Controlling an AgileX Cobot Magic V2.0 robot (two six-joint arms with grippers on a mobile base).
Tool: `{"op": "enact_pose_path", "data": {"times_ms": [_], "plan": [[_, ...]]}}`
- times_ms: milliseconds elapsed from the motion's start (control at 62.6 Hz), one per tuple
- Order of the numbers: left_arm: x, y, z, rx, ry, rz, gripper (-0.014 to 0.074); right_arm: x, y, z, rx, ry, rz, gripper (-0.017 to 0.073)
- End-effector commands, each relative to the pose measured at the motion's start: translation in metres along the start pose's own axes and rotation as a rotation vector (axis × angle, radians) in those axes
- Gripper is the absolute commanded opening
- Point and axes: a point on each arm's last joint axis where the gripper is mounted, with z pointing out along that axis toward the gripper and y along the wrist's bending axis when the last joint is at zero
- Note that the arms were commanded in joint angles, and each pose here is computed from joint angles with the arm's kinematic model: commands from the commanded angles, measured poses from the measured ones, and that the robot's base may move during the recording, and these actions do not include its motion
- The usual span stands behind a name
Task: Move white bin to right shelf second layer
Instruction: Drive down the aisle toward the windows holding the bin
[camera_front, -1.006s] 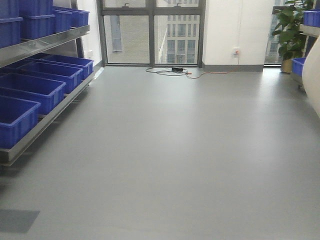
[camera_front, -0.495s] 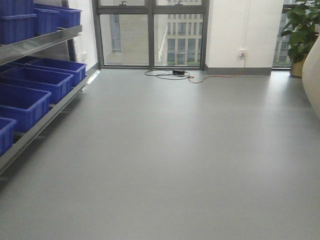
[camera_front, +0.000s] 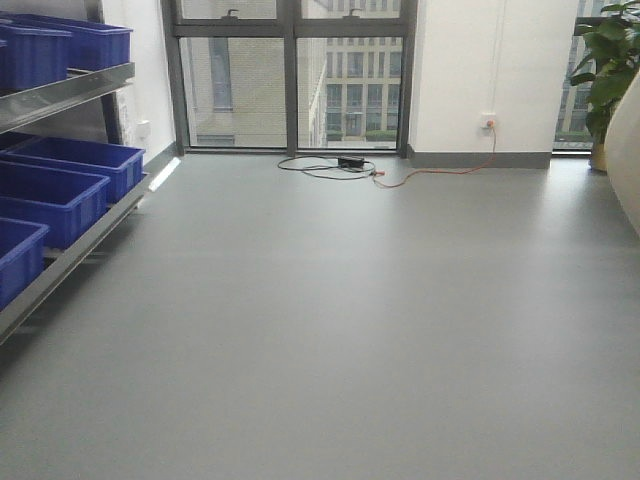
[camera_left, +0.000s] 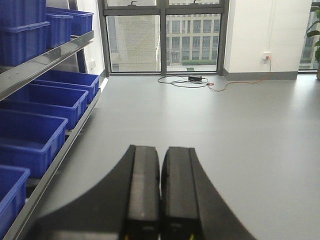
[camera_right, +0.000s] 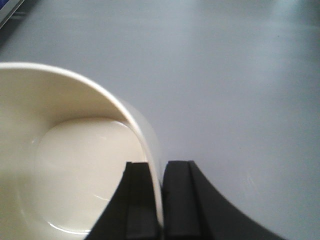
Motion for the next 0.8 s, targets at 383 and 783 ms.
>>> {"op": "enact_pose_path", "data": {"times_ms": [383, 783], "plan": [[0.0014, 0.0001, 0.0000, -0.002, -0.069, -0.013, 0.0085, -0.0171, 0.0003, -0.0050, -0.002, -0.121, 0.006, 0.0047], [0.0014, 0.0001, 0.0000, -0.002, -0.069, -0.013, 0.0085, -0.0171, 0.0003, -0.0050, -0.002, -0.121, 0.006, 0.0047]]}}
